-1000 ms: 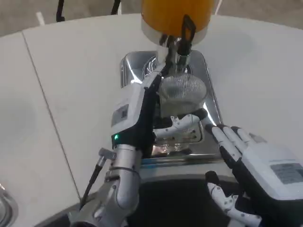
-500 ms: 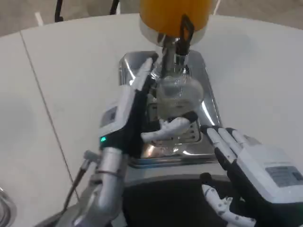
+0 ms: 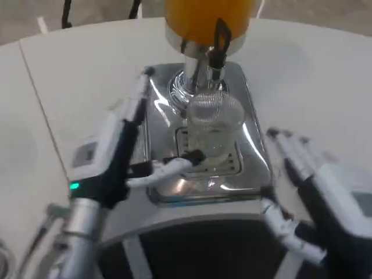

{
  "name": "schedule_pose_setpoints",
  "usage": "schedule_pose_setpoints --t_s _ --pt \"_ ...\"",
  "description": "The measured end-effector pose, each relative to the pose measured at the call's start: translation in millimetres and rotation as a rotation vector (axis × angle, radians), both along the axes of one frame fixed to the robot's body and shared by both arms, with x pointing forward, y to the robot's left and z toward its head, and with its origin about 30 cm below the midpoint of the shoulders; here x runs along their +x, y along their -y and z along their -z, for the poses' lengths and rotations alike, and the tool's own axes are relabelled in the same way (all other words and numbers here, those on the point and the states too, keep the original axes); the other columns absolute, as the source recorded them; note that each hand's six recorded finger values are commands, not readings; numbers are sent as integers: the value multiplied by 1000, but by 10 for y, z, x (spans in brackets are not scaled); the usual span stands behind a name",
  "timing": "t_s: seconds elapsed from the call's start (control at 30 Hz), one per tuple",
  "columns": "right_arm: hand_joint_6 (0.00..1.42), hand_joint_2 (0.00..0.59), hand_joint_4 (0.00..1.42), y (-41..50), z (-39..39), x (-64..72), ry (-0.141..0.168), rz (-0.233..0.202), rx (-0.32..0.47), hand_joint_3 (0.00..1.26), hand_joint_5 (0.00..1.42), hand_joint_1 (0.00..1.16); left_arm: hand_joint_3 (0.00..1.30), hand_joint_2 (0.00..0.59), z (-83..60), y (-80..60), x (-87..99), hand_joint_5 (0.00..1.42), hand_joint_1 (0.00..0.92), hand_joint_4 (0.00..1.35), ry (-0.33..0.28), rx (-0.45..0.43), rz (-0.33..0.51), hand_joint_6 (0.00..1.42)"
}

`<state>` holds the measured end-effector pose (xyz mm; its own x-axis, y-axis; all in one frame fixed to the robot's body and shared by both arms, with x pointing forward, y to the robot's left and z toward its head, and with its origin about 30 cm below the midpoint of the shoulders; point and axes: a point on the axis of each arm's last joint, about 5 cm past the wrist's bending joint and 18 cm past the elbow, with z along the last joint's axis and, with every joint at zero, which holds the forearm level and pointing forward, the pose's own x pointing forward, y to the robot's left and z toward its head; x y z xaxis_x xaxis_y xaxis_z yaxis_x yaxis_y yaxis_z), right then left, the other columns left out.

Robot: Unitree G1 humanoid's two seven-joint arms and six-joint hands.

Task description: Grasp the cup under the faucet to collect the drink, then remove the cup.

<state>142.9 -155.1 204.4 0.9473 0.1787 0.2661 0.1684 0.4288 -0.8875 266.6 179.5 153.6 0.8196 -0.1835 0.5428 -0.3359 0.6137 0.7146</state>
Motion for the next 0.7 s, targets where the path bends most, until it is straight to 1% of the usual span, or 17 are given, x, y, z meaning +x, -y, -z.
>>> schedule_pose_setpoints --t_s 0.03,0.07,0.13,0.17,0.2,0.23,0.27,0.3,0.33,0.4,0.43,0.5,0.53,0.6,0.63,0.7 --pt "60 586 0 -2 -28 8 19 -5 9 15 0 208 0 46 -18 -98 -79 70 196 0 2 39 -32 85" --pt "60 586 0 -7 -47 19 32 -11 22 16 0 209 0 51 -28 -171 -140 51 169 0 -1 68 -57 70" --pt "61 586 0 -30 -84 47 54 -20 40 16 0 211 0 63 -22 -274 -265 15 126 0 -28 105 -89 37" --pt "67 586 0 -49 -104 63 65 -27 56 16 0 237 0 71 -13 -301 -319 3 90 0 -43 119 -96 12" --pt "64 586 0 -80 -123 83 73 -39 89 16 0 274 0 71 -8 -323 -375 1 55 0 -58 135 -105 2" --pt "66 586 0 -102 -134 94 78 -45 113 3 0 310 0 71 -8 -337 -415 0 47 0 -65 159 -112 0" --pt "65 586 0 -148 -160 120 89 -53 175 1 0 362 0 71 -13 -355 -506 0 45 0 -83 204 -119 0" --pt "81 586 0 -178 -179 146 93 -55 238 0 0 403 0 72 -14 -365 -561 0 43 0 -96 240 -127 0" --pt "79 586 0 -188 -185 160 92 -54 264 0 0 424 0 72 -15 -364 -577 0 42 0 -102 249 -128 0" --pt "65 586 0 -255 -213 246 84 -65 386 0 0 485 0 80 -15 -362 -680 0 48 0 -125 296 -150 0" --pt "62 586 0 -274 -237 288 89 -70 415 0 0 492 0 80 -4 -345 -743 0 50 0 -134 318 -147 0" --pt "62 586 0 -287 -262 329 98 -78 448 0 0 498 0 80 22 -332 -816 0 55 0 -154 334 -142 0" --pt "62 586 0 -301 -286 352 110 -92 475 0 0 500 0 80 43 -332 -862 0 57 0 -173 337 -145 0" --pt "51 586 0 -331 -329 373 139 -113 501 0 0 549 0 83 60 -330 -913 0 79 0 -186 347 -153 0" --pt "48 586 0 -335 -336 379 141 -117 509 0 0 553 0 82 60 -326 -924 0 80 0 -186 348 -151 0" --pt "34 586 0 -370 -373 459 133 -132 570 0 0 564 0 81 63 -319 -980 0 82 0 -193 346 -148 0"
